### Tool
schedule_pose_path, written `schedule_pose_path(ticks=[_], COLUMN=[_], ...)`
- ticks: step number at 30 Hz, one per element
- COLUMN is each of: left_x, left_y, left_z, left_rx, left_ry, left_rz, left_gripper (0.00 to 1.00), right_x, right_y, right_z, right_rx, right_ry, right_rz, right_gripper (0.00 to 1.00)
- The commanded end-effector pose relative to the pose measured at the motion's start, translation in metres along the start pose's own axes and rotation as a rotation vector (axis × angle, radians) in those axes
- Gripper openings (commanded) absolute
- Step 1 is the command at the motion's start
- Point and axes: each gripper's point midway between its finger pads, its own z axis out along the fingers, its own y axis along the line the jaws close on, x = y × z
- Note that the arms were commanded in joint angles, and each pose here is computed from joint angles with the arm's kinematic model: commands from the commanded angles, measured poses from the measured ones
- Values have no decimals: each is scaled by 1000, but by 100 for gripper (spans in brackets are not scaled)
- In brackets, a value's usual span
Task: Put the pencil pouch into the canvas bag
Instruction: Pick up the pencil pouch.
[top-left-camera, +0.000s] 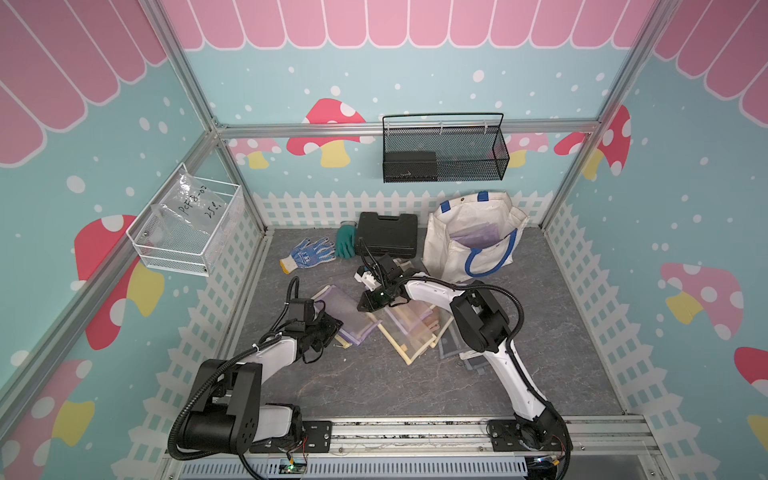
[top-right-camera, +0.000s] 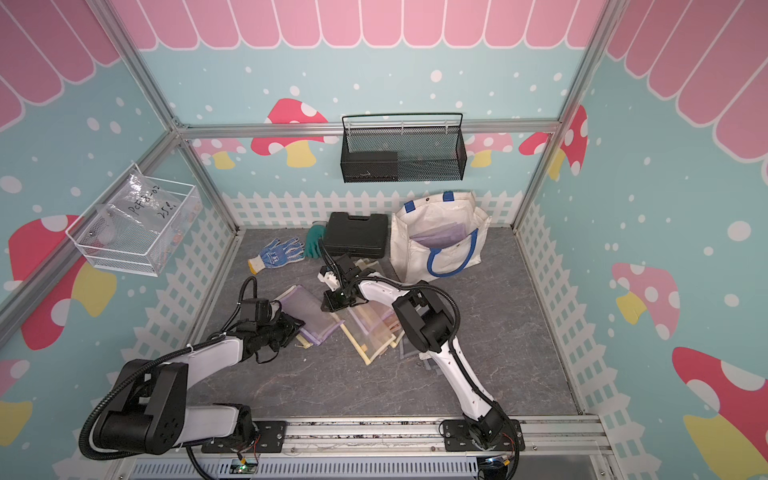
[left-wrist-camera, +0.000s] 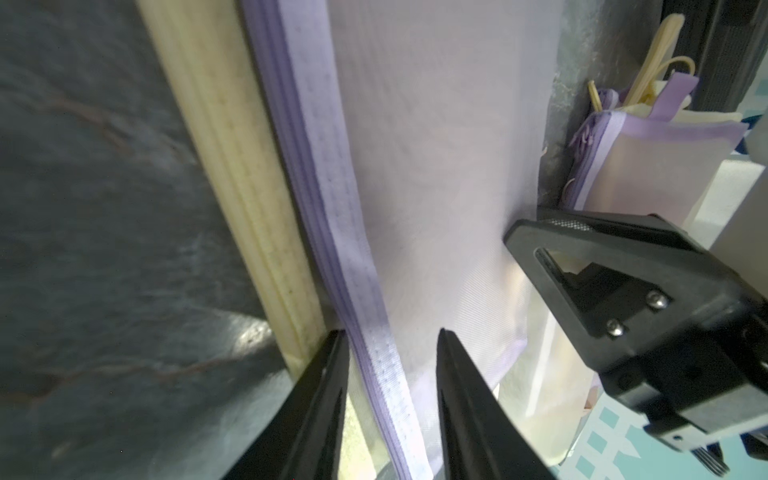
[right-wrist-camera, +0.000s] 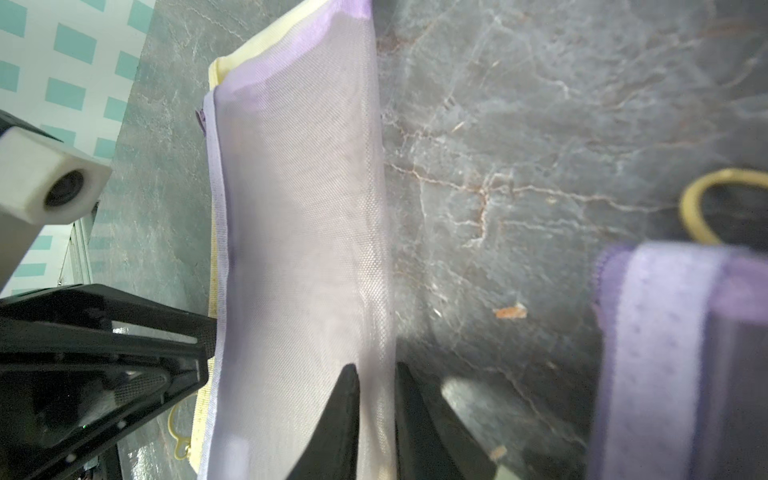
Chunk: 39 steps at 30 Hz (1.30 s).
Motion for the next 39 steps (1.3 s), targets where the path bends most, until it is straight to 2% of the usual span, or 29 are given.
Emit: schedule_pose_path(ticks=[1, 8, 11, 16, 21, 22, 25, 28, 32, 35, 39], left_x=[6, 3, -1, -7, -11, -11, -14, -13, -6, 2, 19], left_y=[17, 22, 15, 5, -4, -7, -17, -29, -59, -84, -125], left_z=[3, 10, 16, 14, -3, -8, -24, -44, -69, -90, -122], left_rx=[-63, -117, -101, -76, -64, -61, -44, -33, 57, 152, 338], left_ry=[6, -25, -38, -64, -96, -104, -127, -137, -119, -107, -91], left_rz=[-41, -54, -58, -36, 8, 18, 60, 125, 249, 347, 494], left_gripper=[37, 37, 33, 17, 0, 0, 0, 0, 0, 0, 0], right_x=[50, 52, 58, 61, 51, 45, 22, -7, -34, -47, -49], right_y=[-25, -13, -9, -5, 4, 8, 24, 44, 70, 87, 105], right_z=[25, 33, 37, 34, 24, 20, -3, -38, -95, -137, -180], right_rx=[60, 46, 42, 40, 32, 28, 24, -5, -57, -89, -164], right_ry=[151, 162, 181, 186, 161, 147, 94, 25, -65, -129, -182], right_rz=[59, 41, 33, 31, 16, 9, -25, -51, -45, -41, -1], right_gripper=[19, 19, 19, 18, 18, 19, 27, 46, 68, 77, 81])
